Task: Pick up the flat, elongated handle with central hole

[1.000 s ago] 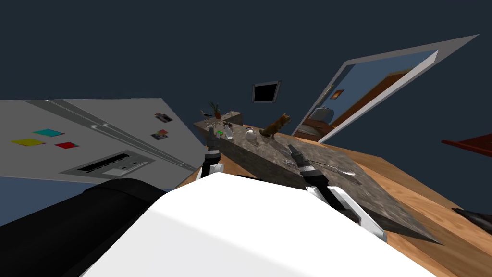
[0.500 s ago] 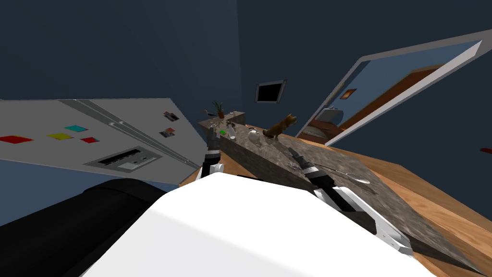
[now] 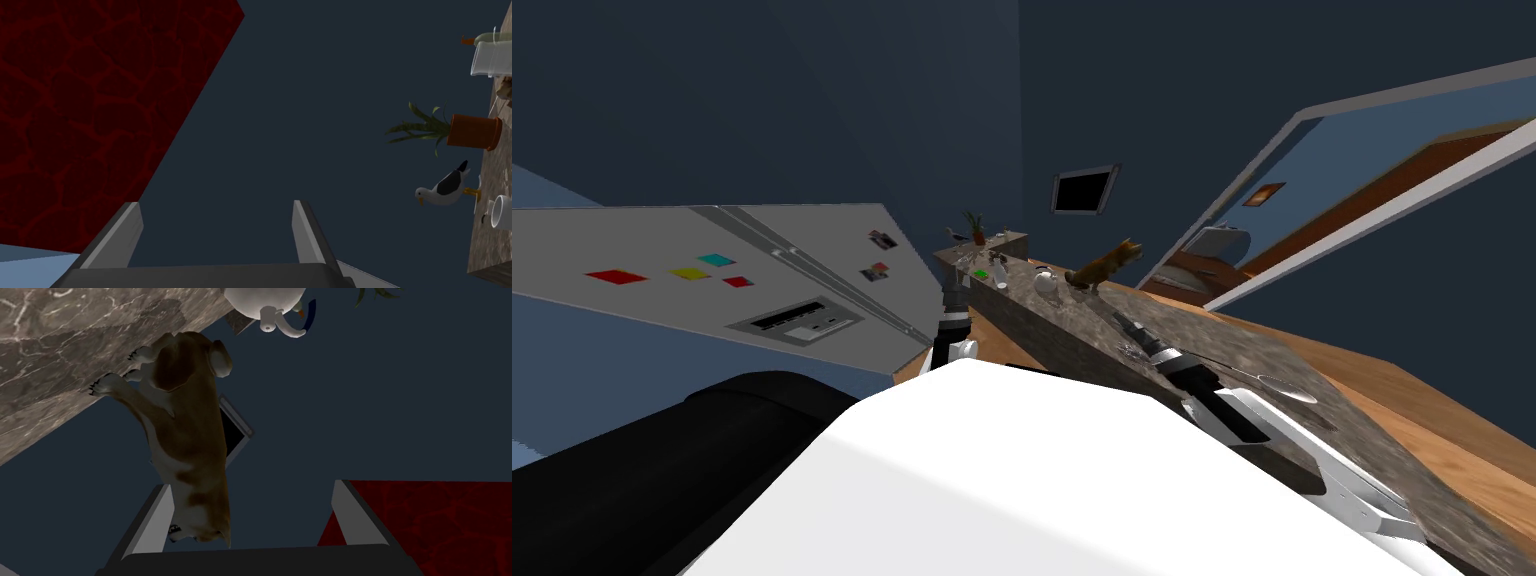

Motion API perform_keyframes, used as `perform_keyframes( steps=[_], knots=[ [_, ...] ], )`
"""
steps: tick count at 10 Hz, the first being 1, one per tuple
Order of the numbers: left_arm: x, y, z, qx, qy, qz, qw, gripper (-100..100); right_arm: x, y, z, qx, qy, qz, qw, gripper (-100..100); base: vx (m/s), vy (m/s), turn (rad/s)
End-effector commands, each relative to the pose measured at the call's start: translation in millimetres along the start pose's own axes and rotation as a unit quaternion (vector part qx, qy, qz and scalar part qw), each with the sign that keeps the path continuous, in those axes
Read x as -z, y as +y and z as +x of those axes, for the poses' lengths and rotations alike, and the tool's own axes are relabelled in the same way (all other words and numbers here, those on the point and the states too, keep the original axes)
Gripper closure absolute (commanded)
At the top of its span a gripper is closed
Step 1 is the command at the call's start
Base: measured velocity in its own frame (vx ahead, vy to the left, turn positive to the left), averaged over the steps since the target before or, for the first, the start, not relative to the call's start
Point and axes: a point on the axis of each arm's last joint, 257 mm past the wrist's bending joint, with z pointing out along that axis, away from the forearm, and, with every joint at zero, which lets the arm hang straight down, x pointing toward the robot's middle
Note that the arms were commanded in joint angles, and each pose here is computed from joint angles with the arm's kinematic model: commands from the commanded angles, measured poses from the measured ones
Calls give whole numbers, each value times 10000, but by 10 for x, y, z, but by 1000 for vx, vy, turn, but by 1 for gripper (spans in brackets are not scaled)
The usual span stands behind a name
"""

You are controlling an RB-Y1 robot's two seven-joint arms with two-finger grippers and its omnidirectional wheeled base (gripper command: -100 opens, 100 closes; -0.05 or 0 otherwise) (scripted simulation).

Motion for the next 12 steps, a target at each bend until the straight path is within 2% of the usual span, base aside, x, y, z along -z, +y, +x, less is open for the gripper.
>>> perform_keyframes(
  steps=[1, 2, 3, 4, 5, 6, 8, 9, 10, 11, 12],
  knots=[
    [0, 0, 0, 0, 0, 0, 10000, 0, 15, -19, -19, 97, 88, 19, 9999, -100, 6, 6, -23],
    [0, 0, 0, 0, 0, 0, 10000, 0, 78, -192, 29, 238, 285, 198, 9991, -100, 6, 19, 223],
    [0, 0, 1, 1, 0, 1, 10000, 0, 79, -194, 10, 341, 362, 192, 9986, -100, 7, 12, 86],
    [0, 0, 0, 0, 0, 0, 10000, 0, 155, -370, 63, 452, 543, 376, 9968, -100, 9, 18, 115],
    [0, 0, 0, 0, 0, 0, 10000, 0, 154, -373, 34, 584, 640, 368, 9956, -100, 8, 14, 115],
    [0, 0, 0, 0, 0, 0, 10000, 0, 244, -551, 89, 685, 821, 553, 9927, -100, 10, 19, 212],
    [0, 0, 0, 0, 0, 0, 10000, 0, 243, -554, 54, 824, 920, 544, 9908, -100, 1, 5, 46],
    [0, 0, 0, 0, 0, 0, 10000, 0, 346, -735, 95, 972, 1143, 725, 9860, -100, -2, 10, 122],
    [0, 0, 0, 0, 0, 0, 10000, 0, 345, -736, 70, 1060, 1204, 719, 9844, -100, -3, 7, 132],
    [0, 0, 0, 0, 0, 0, 10000, 0, 463, -916, 114, 1187, 1421, 899, 9786, -100, -8, 8, 246],
    [0, 0, 0, 0, 0, 1, 10000, 0, 460, -917, 81, 1288, 1489, 893, 9764, -100, -2, 2, 92]
  ],
)
